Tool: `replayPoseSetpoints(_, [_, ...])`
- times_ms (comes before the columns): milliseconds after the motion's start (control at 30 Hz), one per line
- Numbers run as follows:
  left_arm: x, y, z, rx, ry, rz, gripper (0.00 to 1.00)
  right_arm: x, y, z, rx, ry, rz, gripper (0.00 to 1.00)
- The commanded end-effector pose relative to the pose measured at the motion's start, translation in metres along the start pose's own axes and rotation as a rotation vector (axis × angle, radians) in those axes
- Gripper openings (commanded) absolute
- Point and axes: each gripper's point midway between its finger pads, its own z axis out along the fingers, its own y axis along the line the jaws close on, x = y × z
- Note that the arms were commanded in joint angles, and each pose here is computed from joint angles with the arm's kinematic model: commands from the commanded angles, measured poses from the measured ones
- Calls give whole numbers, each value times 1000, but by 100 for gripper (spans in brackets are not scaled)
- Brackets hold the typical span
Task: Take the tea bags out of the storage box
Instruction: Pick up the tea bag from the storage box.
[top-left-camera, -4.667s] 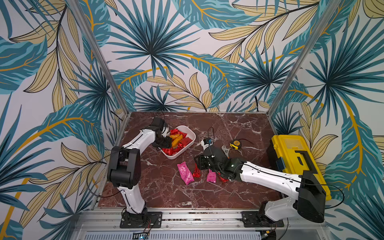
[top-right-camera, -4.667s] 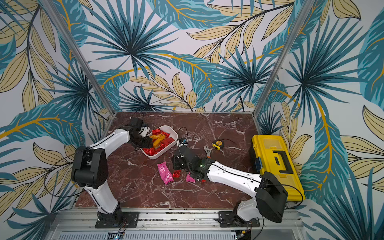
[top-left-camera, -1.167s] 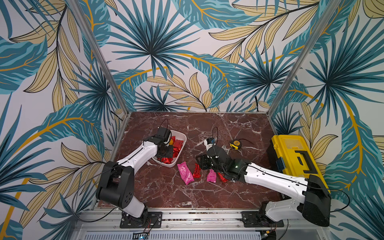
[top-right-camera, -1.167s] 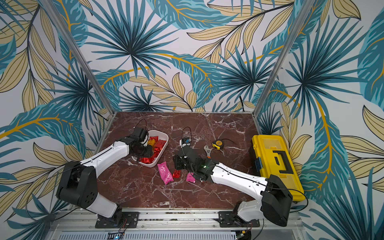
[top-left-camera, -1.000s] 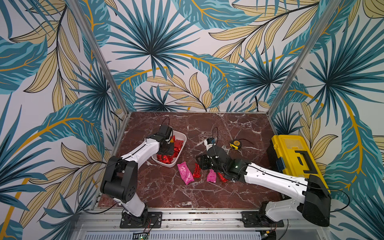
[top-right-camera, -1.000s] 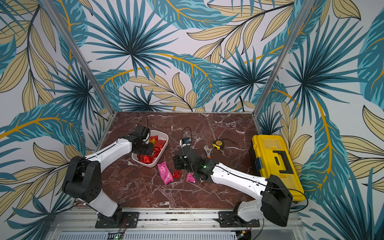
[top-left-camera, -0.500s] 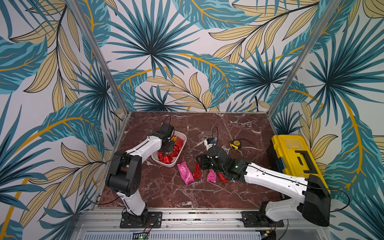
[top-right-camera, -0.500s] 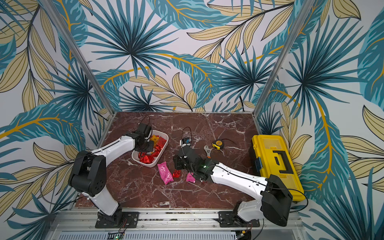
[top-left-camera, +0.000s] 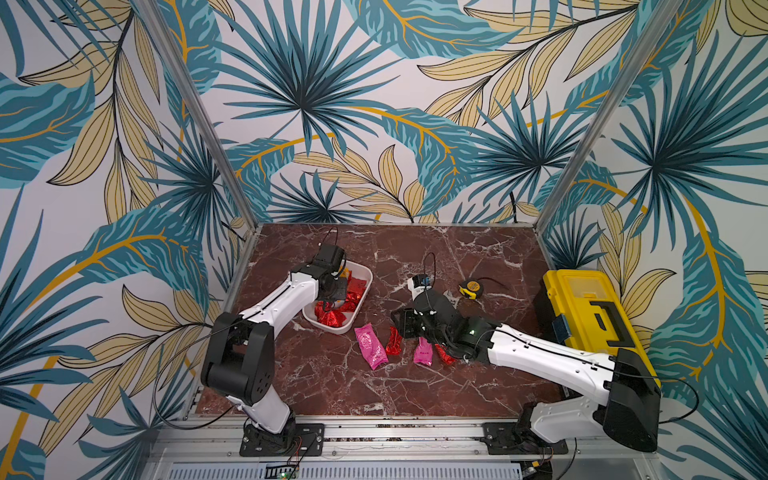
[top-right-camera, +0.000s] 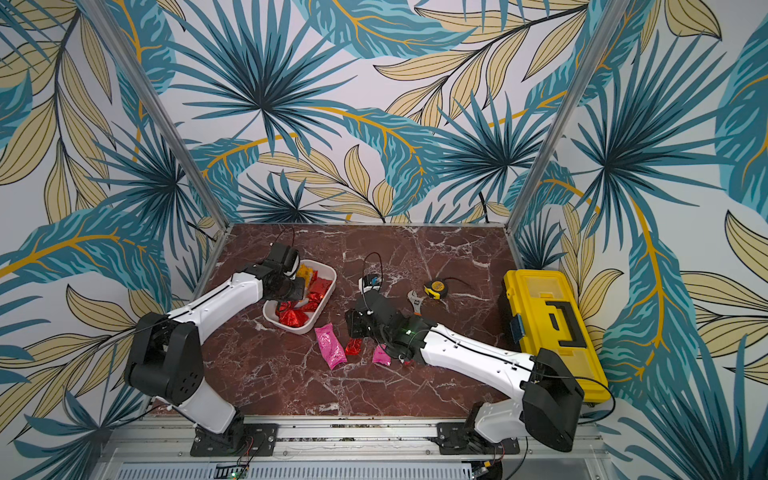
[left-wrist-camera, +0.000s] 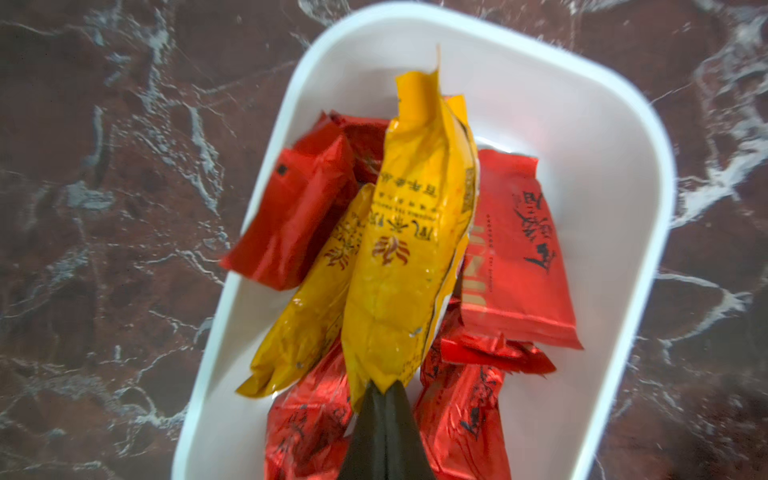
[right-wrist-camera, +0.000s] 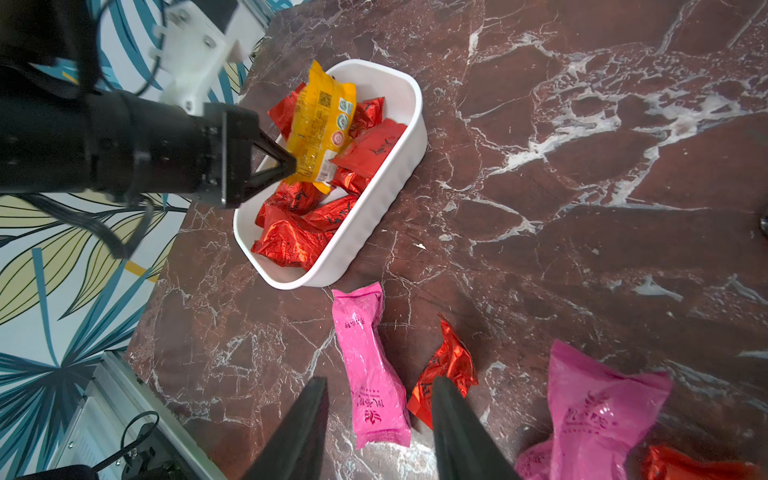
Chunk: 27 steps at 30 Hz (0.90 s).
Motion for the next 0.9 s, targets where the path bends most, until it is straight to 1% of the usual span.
replayPoseSetpoints(0, [-16, 1, -32, 20, -78, -24, 0, -3, 2, 2, 3, -1, -3, 46])
replayPoseSetpoints(100, [-14, 5, -46, 19, -95, -22, 0, -8, 8, 5, -19, -5, 9, 46])
replayPoseSetpoints(200, [-12, 2, -62, 62, -120, -17, 0, -18, 17, 7, -78, -7, 53, 46])
replayPoseSetpoints(267, [-11, -11, -77, 152, -149, -7, 0, -26, 26, 8, -148, -5, 80, 47])
replayPoseSetpoints(333, [-9, -22, -92, 231, -175, 5, 0, -34, 34, 6, -213, -4, 96, 51])
replayPoseSetpoints(467, [-3, -46, -121, 403, -215, 37, 0, -49, 45, 0, -324, -12, 96, 61])
replayPoseSetpoints(500, [-1, -53, -129, 453, -227, 46, 0, -49, 53, -2, -362, -5, 82, 62])
replayPoseSetpoints(533, [2, -60, -137, 508, -237, 57, 0, -59, 47, -1, -374, -12, 89, 62])
replayPoseSetpoints(600, [8, -71, -150, 598, -255, 73, 0, -66, 53, -4, -428, -1, 83, 63])
replayPoseSetpoints(633, [10, -76, -157, 643, -264, 79, 0, -70, 57, -7, -462, -2, 79, 65])
replayPoseSetpoints(733, [19, -90, -176, 767, -279, 102, 0, -84, 63, -18, -516, -38, 61, 72])
replayPoseSetpoints(867, [29, -104, -197, 908, -301, 133, 0, -96, 66, -29, -560, -56, 28, 74])
